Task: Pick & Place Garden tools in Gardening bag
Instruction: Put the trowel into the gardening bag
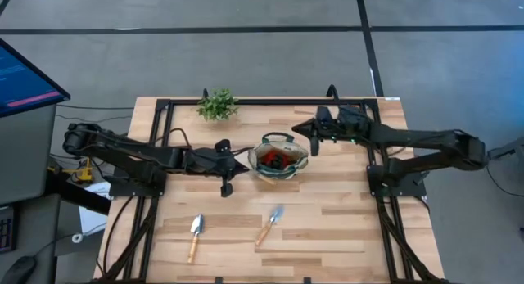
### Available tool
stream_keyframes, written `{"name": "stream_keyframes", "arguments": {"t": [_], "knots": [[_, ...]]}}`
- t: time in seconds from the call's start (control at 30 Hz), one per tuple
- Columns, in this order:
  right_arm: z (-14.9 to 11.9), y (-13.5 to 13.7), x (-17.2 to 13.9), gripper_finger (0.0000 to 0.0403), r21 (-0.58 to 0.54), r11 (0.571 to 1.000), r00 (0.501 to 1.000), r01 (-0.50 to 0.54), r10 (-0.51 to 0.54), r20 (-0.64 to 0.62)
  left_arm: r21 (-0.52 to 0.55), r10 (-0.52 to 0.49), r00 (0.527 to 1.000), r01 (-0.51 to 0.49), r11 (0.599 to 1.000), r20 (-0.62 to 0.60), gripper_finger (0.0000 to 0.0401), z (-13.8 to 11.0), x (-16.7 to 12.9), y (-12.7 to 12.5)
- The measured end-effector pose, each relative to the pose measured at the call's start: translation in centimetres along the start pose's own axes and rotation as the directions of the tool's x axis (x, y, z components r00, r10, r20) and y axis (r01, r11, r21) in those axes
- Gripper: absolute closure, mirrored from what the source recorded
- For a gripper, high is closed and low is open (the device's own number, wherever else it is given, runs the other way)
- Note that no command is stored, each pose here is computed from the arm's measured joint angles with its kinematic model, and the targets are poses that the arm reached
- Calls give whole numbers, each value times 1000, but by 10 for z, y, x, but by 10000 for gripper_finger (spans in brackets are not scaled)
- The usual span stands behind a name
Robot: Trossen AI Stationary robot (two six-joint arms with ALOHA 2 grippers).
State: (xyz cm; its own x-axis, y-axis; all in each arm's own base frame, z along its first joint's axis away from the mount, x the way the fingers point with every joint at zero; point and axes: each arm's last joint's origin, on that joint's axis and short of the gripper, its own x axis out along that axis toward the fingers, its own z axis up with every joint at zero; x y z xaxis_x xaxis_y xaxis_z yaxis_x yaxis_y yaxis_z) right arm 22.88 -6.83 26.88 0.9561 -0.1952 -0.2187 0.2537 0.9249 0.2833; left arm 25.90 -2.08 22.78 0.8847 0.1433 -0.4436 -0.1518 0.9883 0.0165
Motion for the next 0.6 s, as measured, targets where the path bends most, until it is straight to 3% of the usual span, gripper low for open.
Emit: {"name": "stream_keyframes", "arguments": {"t": [0.23, 0.4, 0.6], "knots": [[-10, 31, -22, 403, -62, 992, 992, 114, -117, -49, -4, 1, 998, -1, 1000, 69, 400, 12, -20, 4], [-22, 44, -22, 403, -66, 982, 979, 179, -184, -91, 26, 55, 993, -59, 998, 108, 399, 18, -41, 7], [-34, 53, -16, 403, -73, 977, 970, 201, -209, -127, 11, 57, 991, -59, 998, 123, 399, 21, -61, 11]]}}
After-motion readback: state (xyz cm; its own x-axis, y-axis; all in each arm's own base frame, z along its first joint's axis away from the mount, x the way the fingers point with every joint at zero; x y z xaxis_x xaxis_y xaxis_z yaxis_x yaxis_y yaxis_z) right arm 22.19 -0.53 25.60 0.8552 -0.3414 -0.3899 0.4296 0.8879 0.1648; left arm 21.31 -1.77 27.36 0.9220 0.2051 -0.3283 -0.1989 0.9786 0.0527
